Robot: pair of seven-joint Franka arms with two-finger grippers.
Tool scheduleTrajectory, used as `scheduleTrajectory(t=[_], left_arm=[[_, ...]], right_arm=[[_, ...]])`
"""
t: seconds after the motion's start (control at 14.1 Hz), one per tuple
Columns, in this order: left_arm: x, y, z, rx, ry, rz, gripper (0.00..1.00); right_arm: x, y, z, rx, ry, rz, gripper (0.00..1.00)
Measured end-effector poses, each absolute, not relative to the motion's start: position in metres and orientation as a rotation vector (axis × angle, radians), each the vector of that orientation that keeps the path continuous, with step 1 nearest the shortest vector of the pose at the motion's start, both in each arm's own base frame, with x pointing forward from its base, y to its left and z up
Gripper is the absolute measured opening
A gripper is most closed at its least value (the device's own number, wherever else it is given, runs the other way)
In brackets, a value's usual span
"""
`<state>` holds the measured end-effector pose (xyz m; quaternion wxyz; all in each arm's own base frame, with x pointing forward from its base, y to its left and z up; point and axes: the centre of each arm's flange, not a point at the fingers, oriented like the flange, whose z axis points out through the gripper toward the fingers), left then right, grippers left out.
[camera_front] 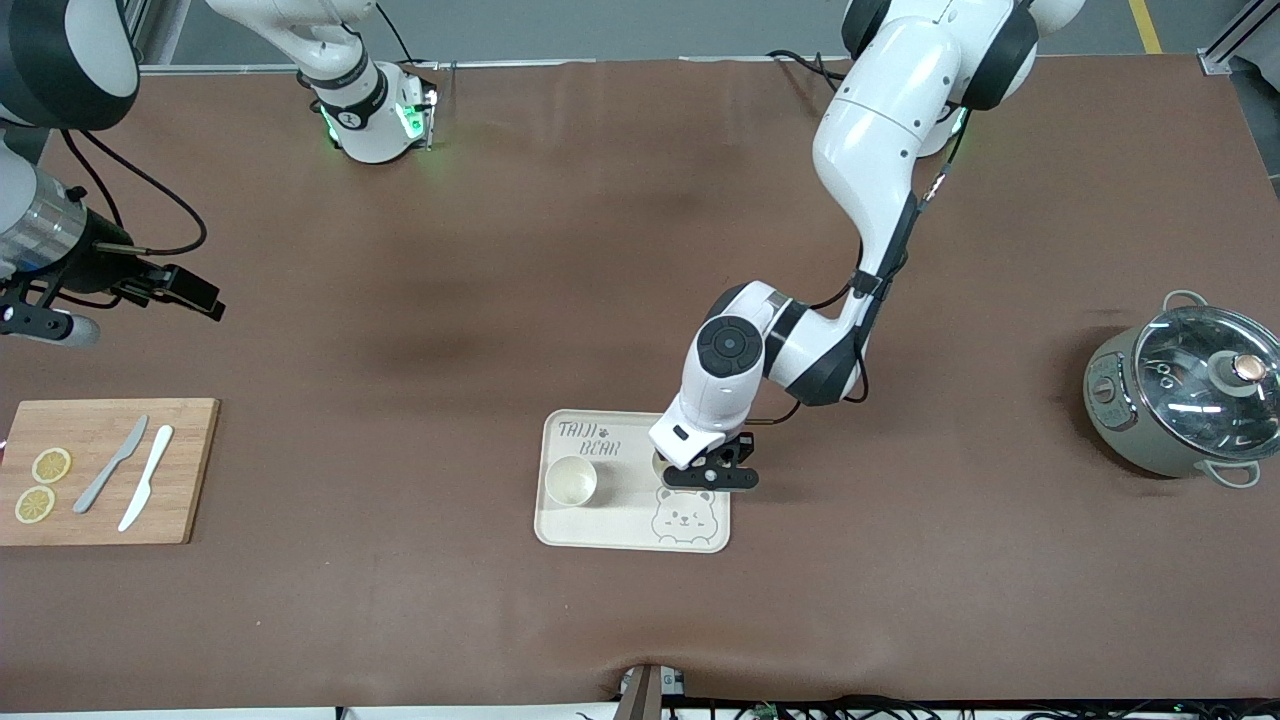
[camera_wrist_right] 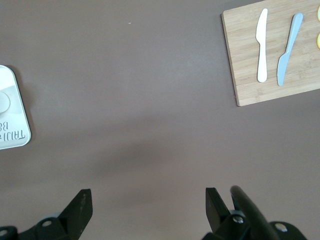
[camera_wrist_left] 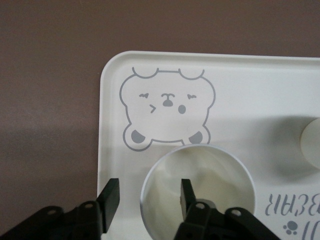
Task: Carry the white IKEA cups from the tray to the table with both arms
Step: 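Lower the left gripper onto the cup rim and close it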
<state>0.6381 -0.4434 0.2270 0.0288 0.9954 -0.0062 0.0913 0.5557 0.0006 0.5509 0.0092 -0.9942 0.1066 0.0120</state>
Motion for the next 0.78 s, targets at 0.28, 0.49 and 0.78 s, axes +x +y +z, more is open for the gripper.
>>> scheduleTrajectory(t=[0.28,0.49,0.78], left_arm=[[0.6315,-0.4544,0.2281,3.058,0.036,0.290,0.12],[0.6312,-0.4550,0.2281,3.057,0.038,0.291,0.03],[0.6363,-0.4508,0.2333,3.056,0.038,0.305,0.03]], right_arm=[[0.5555,0.0005,0.5508,-3.105,0.333,0.040,1.00],[0.5534,-0.0001,0.5509,-3.106,0.335,0.069,1.00],[0.5533,-0.0020,0.5509,-3.134,0.329,0.068,1.00]])
